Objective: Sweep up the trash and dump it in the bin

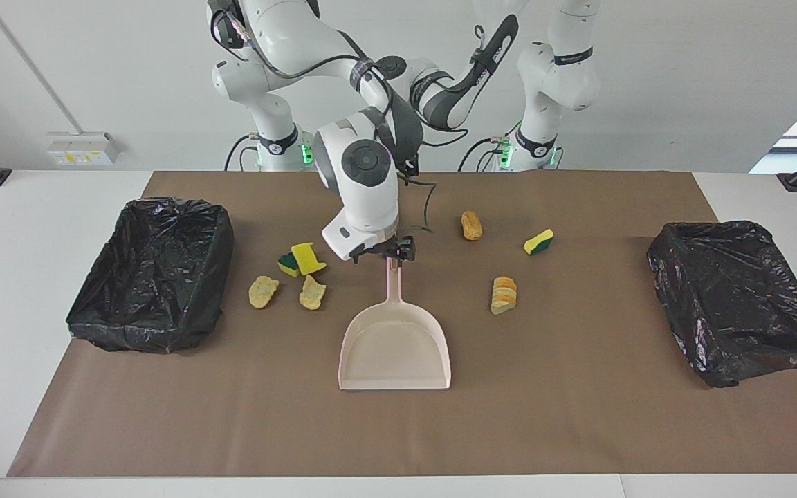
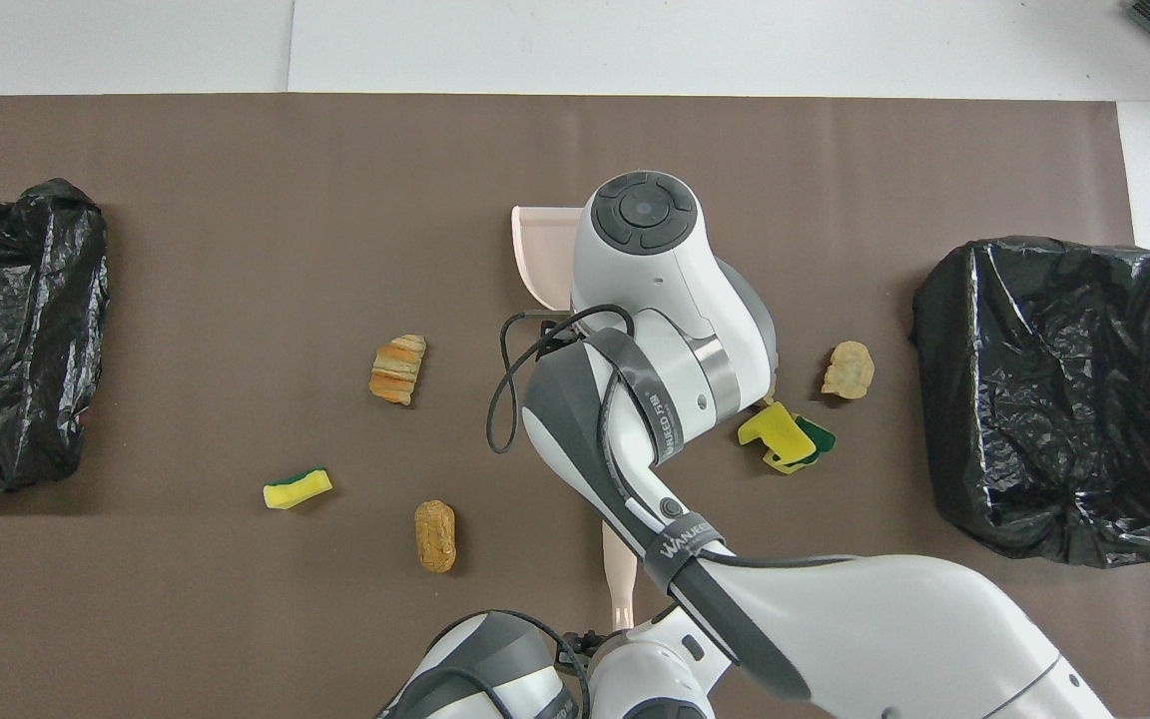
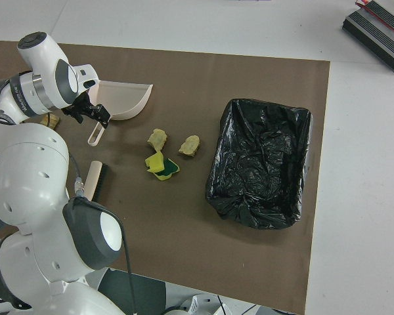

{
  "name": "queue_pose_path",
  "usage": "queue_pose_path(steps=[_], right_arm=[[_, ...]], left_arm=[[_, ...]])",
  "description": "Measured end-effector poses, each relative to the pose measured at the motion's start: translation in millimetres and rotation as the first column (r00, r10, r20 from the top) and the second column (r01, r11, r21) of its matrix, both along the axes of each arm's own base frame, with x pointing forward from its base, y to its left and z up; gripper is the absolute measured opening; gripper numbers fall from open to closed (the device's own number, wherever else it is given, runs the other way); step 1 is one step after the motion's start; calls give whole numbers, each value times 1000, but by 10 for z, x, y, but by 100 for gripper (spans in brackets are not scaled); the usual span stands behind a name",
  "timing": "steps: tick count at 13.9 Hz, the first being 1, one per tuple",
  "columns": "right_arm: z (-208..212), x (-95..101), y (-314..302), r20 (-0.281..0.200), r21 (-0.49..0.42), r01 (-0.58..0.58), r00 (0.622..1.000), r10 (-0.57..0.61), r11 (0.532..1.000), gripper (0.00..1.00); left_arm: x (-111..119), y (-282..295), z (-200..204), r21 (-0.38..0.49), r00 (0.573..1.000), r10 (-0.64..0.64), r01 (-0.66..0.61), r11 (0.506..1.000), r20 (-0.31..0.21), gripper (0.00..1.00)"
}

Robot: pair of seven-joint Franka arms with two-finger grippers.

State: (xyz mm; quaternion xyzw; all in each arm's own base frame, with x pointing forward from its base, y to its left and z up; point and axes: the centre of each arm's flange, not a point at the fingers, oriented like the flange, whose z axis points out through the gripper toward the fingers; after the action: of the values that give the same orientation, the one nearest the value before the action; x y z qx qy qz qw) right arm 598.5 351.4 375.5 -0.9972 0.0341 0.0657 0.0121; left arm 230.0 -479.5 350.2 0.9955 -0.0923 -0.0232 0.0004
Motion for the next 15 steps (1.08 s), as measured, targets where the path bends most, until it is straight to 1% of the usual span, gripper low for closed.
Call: queue_pose_path(steps=[1, 5, 7, 10, 11, 13, 14, 15], right_arm=[[-63, -13, -4, -6, -4, -1, 1000, 1, 1000, 100], [-289, -80, -47, -27, -16, 2, 1000, -2, 1000, 100], [-288, -86, -52, -27, -16, 3, 1000, -3, 1000, 100], [-254, -90, -54, -24, -14, 7, 1000, -7, 1000, 100], [-250, -90, -55, -23, -14, 8, 1000, -9, 1000, 95], [-256, -87, -56, -16, -10, 10, 1000, -11, 1000, 74], [-267, -87, -57, -14, -9, 11, 1000, -11, 1000, 67], [-276, -89, -58, -14, -9, 11, 1000, -11, 1000, 67]], left_arm=[[-2, 10, 3, 10, 1000, -2, 2, 1000, -5, 26], [-10, 103, 116, 69, 999, 3, 0, 998, -36, 26], [11, 299, 327, 138, 997, 24, -14, 990, -72, 26], [6, 705, 632, 263, 988, 72, -33, 964, -139, 26], [54, 838, 703, 291, 983, 98, -51, 955, -152, 26], [254, 1105, 806, 318, 972, 168, -109, 942, -165, 26], [332, 1193, 826, 315, 968, 192, -133, 940, -164, 26], [356, 1235, 821, 306, 967, 201, -145, 941, -158, 26]])
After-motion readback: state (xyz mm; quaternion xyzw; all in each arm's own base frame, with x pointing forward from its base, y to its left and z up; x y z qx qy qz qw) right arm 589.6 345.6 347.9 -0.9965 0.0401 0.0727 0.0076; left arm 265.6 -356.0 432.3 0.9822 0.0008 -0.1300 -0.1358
